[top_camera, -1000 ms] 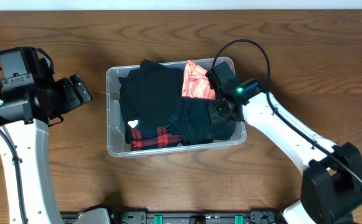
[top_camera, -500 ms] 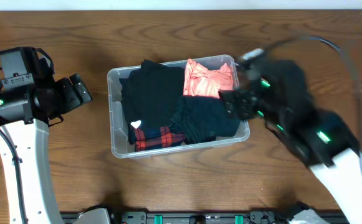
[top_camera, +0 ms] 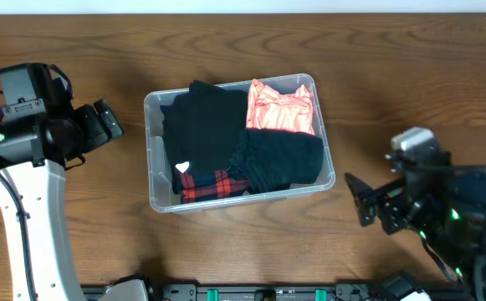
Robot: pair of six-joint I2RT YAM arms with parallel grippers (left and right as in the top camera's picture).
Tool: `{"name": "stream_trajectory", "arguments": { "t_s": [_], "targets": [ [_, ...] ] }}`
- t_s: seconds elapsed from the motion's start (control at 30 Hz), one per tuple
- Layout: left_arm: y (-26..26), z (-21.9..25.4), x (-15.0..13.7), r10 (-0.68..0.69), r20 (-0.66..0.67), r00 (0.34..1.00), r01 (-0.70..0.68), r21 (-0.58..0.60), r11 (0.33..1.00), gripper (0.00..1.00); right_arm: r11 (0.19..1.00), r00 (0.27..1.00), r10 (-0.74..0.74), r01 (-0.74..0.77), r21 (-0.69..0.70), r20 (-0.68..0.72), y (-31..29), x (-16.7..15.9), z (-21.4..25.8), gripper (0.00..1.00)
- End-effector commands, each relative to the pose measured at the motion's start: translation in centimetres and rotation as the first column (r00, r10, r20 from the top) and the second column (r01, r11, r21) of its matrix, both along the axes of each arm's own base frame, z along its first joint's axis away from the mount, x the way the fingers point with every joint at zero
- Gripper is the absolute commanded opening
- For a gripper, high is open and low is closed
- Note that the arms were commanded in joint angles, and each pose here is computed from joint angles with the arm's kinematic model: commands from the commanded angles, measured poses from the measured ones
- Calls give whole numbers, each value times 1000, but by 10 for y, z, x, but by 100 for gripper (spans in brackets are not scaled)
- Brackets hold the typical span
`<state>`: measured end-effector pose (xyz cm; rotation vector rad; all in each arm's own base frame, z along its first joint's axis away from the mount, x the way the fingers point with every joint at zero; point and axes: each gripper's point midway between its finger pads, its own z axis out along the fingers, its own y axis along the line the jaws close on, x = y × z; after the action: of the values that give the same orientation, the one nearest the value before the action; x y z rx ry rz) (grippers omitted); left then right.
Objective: Pack container
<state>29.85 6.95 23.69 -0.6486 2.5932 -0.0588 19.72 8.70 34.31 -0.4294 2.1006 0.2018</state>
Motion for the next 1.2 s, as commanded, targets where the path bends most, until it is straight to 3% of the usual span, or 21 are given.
{"name": "stream_trajectory", "arguments": {
  "t_s": [0.0,0.3,0.53,0.8,1.17],
  "targets": [
    [3,3,1,-4,4,1000,4,12,1000,98,993,993,-102,106,-60,61,-25,2,8,99],
    [3,3,1,-4,4,1000,4,12,1000,98,971,973,-206,217,-103,105,-50,0,12,99],
    [3,3,1,-4,4,1000,4,12,1000,98,963,952,-262,267,-16,156,-69,-21,10,99],
    [3,3,1,-4,4,1000,4,12,1000,98,928,912,-370,371,28,179,-91,-36,-39,99],
    [3,3,1,-4,4,1000,4,12,1000,98,921,907,-389,382,74,160,-87,-8,-119,99]
  ]
}}
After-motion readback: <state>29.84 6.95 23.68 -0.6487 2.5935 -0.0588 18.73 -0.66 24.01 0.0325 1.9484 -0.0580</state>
